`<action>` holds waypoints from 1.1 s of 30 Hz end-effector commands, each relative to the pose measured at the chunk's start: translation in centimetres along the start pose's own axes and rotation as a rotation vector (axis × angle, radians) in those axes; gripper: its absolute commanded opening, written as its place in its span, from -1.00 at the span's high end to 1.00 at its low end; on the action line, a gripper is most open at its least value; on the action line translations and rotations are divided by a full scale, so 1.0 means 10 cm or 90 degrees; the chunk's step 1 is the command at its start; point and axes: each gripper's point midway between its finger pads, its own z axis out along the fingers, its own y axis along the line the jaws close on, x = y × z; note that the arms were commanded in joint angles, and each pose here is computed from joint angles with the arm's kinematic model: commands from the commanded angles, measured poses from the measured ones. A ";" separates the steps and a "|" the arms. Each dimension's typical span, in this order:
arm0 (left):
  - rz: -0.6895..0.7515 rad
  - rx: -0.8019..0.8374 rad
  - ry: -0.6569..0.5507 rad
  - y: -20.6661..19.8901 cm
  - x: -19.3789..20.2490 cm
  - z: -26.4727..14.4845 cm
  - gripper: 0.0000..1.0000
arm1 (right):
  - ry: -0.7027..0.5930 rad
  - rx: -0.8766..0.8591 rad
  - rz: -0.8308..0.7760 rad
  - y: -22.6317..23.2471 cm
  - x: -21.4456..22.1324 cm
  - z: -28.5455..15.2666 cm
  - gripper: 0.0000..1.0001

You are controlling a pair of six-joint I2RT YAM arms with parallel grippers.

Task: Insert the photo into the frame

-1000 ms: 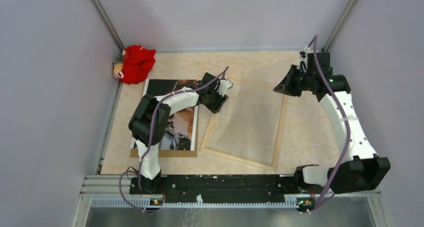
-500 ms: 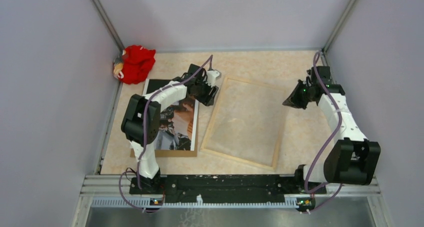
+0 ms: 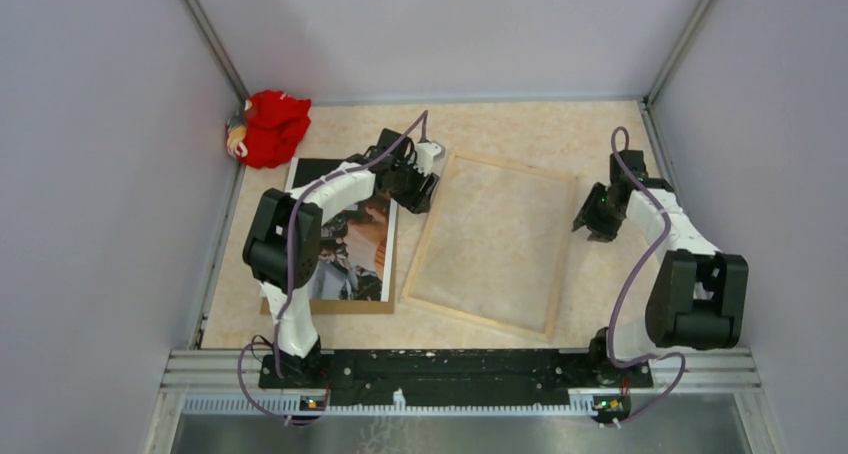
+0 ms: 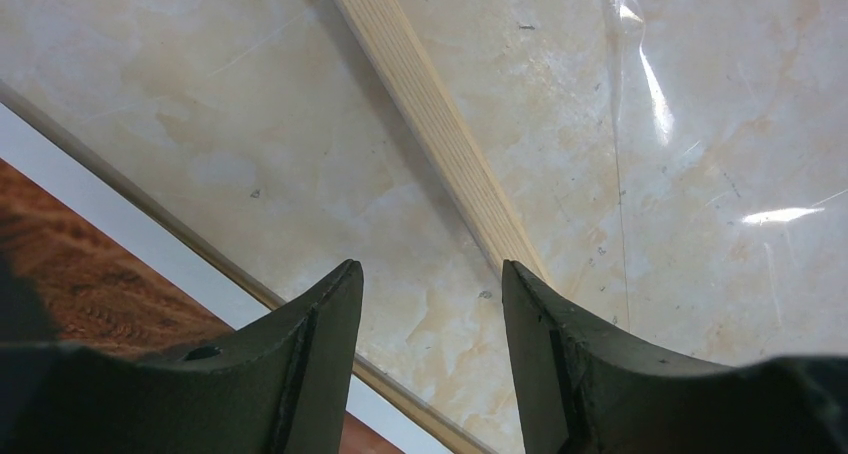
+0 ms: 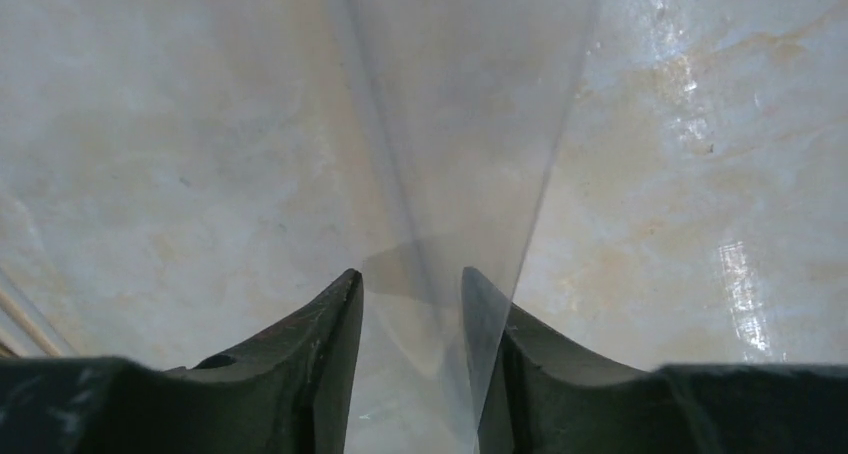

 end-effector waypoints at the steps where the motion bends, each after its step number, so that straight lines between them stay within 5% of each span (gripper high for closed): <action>1: 0.019 -0.001 -0.023 -0.04 -0.10 -0.13 -0.20 | -0.012 0.043 0.011 -0.16 0.00 0.15 0.03; 7: 0.026 -0.008 -0.024 -0.03 -0.10 -0.17 -0.21 | -0.010 0.065 0.049 -0.26 0.11 0.24 -0.34; 12: 0.032 -0.012 -0.023 -0.02 -0.10 -0.19 -0.22 | 0.003 0.051 0.085 -0.30 0.31 0.27 -0.42; 25: 0.041 -0.018 -0.024 -0.02 -0.12 -0.26 -0.23 | 0.043 -0.025 0.168 -0.34 0.91 0.36 -0.46; 33: 0.040 -0.014 -0.006 -0.01 -0.06 -0.21 -0.26 | -0.012 -0.133 0.193 -0.14 0.91 0.27 -0.21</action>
